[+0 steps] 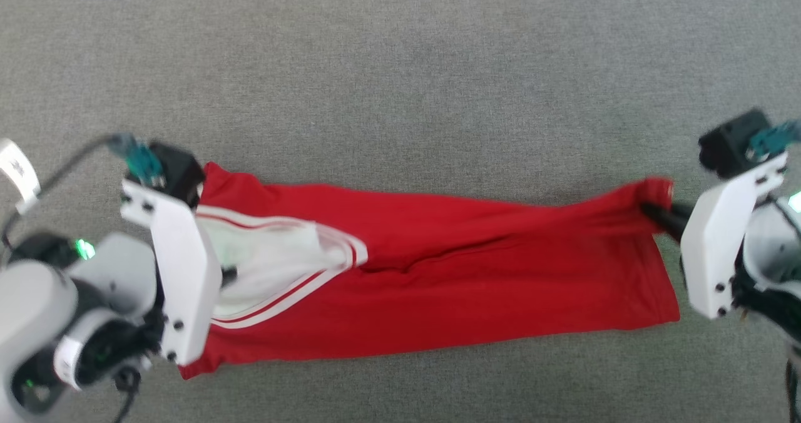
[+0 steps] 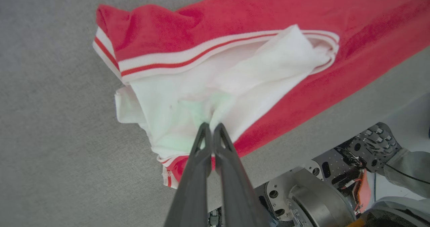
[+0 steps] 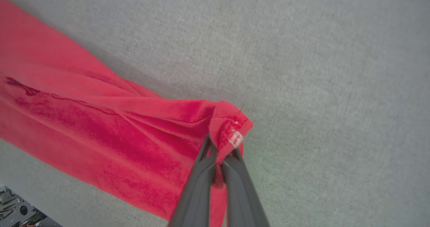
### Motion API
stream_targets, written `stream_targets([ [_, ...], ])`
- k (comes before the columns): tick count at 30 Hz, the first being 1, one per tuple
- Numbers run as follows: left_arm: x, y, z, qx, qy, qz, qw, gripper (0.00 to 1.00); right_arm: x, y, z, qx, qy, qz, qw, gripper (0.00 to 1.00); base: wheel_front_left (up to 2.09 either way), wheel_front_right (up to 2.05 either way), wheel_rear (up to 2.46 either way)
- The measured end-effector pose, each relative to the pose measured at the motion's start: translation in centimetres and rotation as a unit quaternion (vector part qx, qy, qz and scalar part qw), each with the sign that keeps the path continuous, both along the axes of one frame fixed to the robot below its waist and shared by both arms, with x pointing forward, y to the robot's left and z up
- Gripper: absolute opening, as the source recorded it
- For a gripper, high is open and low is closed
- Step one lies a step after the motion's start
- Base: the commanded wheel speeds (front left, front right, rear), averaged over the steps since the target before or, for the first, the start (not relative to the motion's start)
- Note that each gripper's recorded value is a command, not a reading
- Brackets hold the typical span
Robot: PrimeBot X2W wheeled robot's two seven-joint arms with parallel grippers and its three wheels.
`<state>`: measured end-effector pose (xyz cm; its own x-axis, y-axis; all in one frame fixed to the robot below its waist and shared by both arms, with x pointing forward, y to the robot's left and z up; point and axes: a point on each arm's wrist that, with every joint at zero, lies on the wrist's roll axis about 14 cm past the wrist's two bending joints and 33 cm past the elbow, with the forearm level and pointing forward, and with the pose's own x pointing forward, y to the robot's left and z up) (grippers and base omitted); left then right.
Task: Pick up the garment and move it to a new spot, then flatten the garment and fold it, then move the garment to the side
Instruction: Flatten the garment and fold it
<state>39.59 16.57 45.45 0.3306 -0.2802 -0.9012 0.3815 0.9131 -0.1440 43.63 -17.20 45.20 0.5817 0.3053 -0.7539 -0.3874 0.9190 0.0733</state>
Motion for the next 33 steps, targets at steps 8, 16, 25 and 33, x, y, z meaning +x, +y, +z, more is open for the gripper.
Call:
stream_targets([
  [8, -3.2, 0.3, -4.3, -0.013, 0.066, 0.041, 0.997, 0.00, -2.3, 0.5, -3.6, 0.017, 0.064, -0.013, 0.998, 0.11, 0.00, 0.00, 0.00],
  [16, -2.3, 0.3, -4.2, -0.042, 0.019, 0.070, 0.996, 1.00, -2.6, 1.4, -3.4, 0.032, 0.050, -0.006, 0.998, 1.00, 0.00, 0.00, 0.00],
  [25, 0.0, 0.9, -0.2, -0.089, -0.128, 0.093, 0.983, 1.00, -3.2, -0.9, -1.9, 0.046, 0.032, -0.053, 0.997, 1.00, 0.00, 0.00, 0.00],
  [33, 0.5, 3.2, 1.5, -0.107, -0.243, 0.135, 0.955, 1.00, -3.0, -1.7, -3.3, 0.064, 0.050, -0.088, 0.993, 1.00, 0.00, 0.00, 0.00],
])
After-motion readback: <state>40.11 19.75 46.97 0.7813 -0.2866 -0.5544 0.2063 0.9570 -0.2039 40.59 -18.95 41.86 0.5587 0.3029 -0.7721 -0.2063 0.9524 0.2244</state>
